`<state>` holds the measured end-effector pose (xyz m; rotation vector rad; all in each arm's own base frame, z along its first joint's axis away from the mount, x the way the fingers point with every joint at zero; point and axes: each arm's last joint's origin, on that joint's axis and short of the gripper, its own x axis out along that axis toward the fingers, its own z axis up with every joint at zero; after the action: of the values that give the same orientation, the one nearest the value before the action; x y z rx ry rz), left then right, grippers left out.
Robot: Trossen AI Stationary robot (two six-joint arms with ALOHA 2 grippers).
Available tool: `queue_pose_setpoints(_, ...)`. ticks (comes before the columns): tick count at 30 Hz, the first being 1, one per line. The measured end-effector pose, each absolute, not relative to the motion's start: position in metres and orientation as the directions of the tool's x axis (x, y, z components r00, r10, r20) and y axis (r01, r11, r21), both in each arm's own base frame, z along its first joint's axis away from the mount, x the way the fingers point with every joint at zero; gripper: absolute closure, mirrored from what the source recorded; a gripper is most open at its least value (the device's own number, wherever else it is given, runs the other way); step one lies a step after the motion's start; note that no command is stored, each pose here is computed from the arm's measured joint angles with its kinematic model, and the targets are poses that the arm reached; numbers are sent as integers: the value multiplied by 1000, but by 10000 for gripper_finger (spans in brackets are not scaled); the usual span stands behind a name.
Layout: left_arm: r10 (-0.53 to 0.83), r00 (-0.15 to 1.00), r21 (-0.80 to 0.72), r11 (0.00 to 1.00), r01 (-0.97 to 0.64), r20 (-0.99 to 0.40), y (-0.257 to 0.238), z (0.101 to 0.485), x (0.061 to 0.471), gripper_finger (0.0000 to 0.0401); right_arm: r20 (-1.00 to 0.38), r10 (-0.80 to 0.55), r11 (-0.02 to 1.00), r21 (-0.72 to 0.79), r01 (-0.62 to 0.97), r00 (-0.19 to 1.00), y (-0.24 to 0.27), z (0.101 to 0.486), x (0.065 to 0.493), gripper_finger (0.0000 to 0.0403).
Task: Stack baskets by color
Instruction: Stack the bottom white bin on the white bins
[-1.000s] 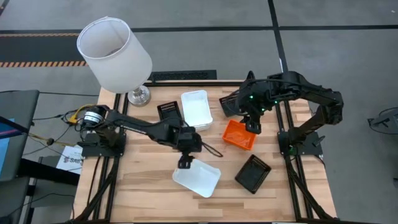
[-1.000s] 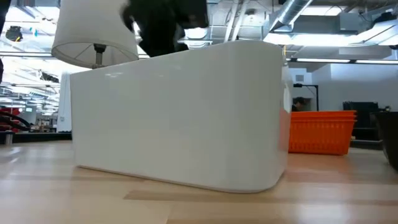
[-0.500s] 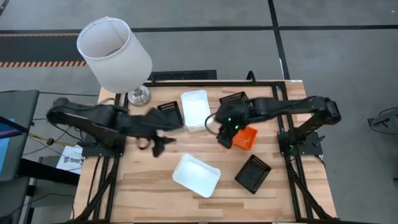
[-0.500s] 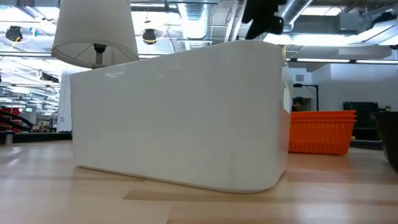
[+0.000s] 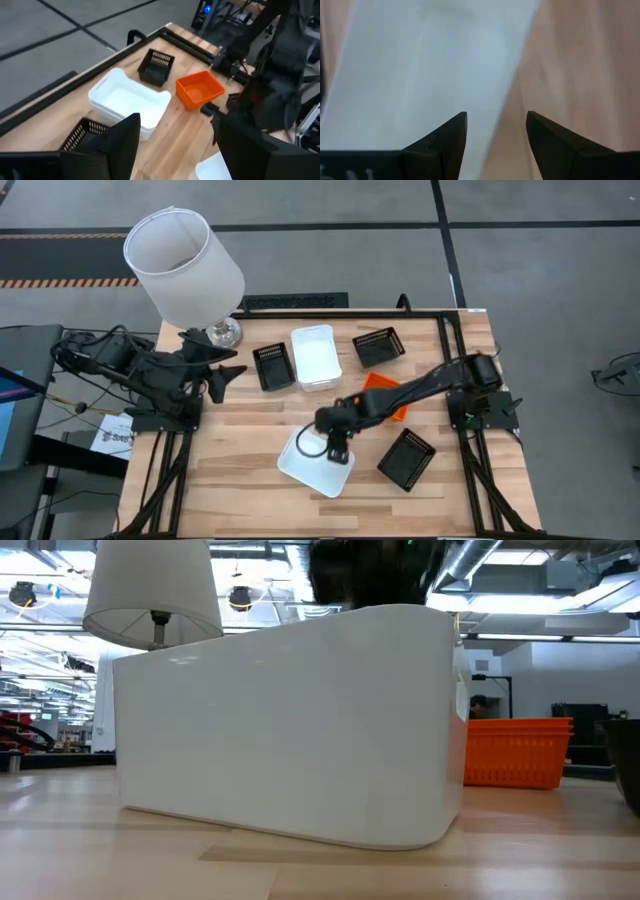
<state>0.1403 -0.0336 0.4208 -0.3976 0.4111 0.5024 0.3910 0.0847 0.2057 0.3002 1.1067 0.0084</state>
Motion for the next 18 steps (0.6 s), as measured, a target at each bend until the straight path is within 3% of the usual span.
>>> queue_pose_setpoints(9, 326, 779, -224, 834, -503, -535, -35, 415, 137, 163, -906, 90, 936, 219, 277, 414, 86, 148, 412, 195)
queue_pose_setpoints(11, 316, 773, -218, 839, -498, -549, -35, 414, 137, 163, -909, 92, 921, 233, 312, 407, 84, 143, 413, 235)
queue_pose_setpoints(15, 316, 757, -200, 841, -503, -572, -34, 412, 135, 163, -908, 105, 898, 262, 354, 405, 85, 142, 414, 373)
queue_pose_setpoints(18, 296, 746, -194, 848, -492, -597, -34, 410, 133, 163, -907, 114, 863, 293, 413, 404, 85, 151, 412, 391)
